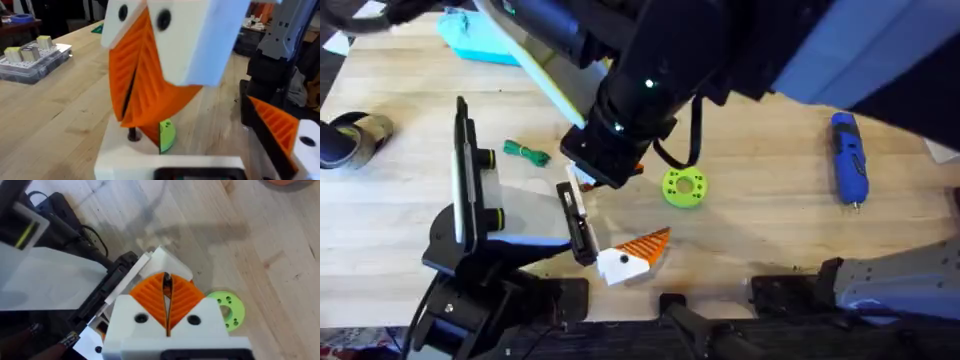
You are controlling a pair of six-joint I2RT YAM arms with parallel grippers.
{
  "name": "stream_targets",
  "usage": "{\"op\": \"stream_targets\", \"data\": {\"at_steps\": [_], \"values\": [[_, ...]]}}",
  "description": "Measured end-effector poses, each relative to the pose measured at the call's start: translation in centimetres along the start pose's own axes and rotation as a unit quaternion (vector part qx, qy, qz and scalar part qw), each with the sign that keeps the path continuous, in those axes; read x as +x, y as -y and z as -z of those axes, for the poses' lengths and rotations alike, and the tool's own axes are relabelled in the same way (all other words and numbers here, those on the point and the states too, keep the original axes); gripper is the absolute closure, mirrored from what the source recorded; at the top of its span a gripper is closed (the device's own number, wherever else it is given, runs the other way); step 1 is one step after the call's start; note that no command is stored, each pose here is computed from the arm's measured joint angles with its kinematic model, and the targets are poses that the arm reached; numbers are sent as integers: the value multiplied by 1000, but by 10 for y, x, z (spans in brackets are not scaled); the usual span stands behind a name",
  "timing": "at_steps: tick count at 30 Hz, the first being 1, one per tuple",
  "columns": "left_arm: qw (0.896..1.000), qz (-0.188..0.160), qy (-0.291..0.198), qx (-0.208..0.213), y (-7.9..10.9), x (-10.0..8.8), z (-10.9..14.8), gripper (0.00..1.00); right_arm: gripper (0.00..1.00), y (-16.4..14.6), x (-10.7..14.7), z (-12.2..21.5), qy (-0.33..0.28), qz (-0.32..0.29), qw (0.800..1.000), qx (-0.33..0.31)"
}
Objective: Pick up the gripper from the table and insert it into the empty holder that is missing its gripper. Then pick up a screw, insert it into the mounting hole, and use the screwdriver to tighten it. Finally, clean up the table by picking up the vegetable and placing it into the bucket.
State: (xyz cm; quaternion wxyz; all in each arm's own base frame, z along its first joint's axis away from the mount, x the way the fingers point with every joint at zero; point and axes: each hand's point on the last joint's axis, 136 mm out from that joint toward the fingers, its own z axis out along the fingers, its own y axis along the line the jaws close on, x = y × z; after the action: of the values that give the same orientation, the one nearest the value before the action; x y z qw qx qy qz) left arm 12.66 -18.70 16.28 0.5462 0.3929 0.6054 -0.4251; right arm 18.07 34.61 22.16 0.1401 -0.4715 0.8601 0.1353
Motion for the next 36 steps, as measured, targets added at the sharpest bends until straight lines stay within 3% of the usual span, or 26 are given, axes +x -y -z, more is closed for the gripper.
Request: {"op": "stream_targets", "data": {"at_steps": [36], "values": [[1000, -2, 0, 0, 0, 0, 0, 9, 995, -2, -1, -4, -2, 16, 1000, -5]]}}
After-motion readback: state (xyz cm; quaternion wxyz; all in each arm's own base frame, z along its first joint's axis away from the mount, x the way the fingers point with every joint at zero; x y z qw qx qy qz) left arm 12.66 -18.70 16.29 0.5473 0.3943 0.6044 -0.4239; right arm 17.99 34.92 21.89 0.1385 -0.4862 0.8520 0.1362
